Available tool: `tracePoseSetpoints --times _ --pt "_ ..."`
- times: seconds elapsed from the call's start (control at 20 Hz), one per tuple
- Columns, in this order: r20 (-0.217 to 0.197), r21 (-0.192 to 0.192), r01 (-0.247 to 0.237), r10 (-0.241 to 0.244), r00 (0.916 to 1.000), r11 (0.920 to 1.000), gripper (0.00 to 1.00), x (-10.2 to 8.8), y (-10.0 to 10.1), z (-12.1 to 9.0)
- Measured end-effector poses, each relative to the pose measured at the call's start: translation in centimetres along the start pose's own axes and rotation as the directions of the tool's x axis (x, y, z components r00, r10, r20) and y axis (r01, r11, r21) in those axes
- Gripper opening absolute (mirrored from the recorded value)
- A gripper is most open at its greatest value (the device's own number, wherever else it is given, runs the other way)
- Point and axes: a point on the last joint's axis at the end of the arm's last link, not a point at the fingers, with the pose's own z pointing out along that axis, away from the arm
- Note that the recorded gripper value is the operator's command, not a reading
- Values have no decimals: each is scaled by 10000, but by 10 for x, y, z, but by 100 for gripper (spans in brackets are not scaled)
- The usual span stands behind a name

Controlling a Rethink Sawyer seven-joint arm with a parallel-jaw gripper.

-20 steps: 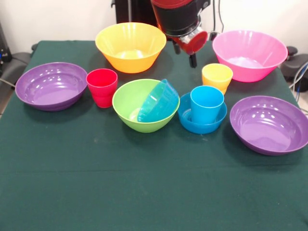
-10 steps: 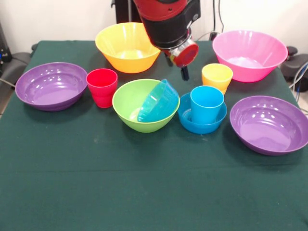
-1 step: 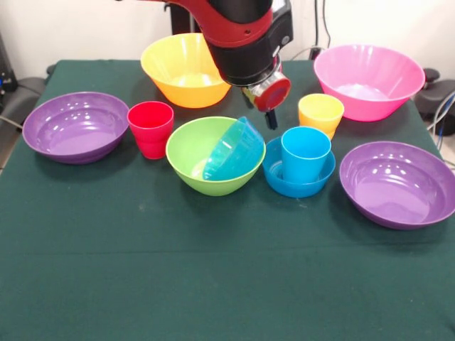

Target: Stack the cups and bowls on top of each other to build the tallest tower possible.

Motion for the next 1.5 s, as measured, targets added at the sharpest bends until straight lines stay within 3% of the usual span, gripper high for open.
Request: tracePoseSetpoints --times 0.35,0.8,1.05,1.15,1.5 --pt "149 -167 70 -68 9999 9998 100 2 4 -13" --pt "485 -785 260 -223 9986 9966 100 3 16 -54" --pt "425 -1064 -25 70 9991 9943 100 -21 9 -61" --pt "338 -1143 -296 337 9989 9930 100 -38 -3 -62" --pt "680 -883 -537 598 9959 9946 100 -76 -44 -64"
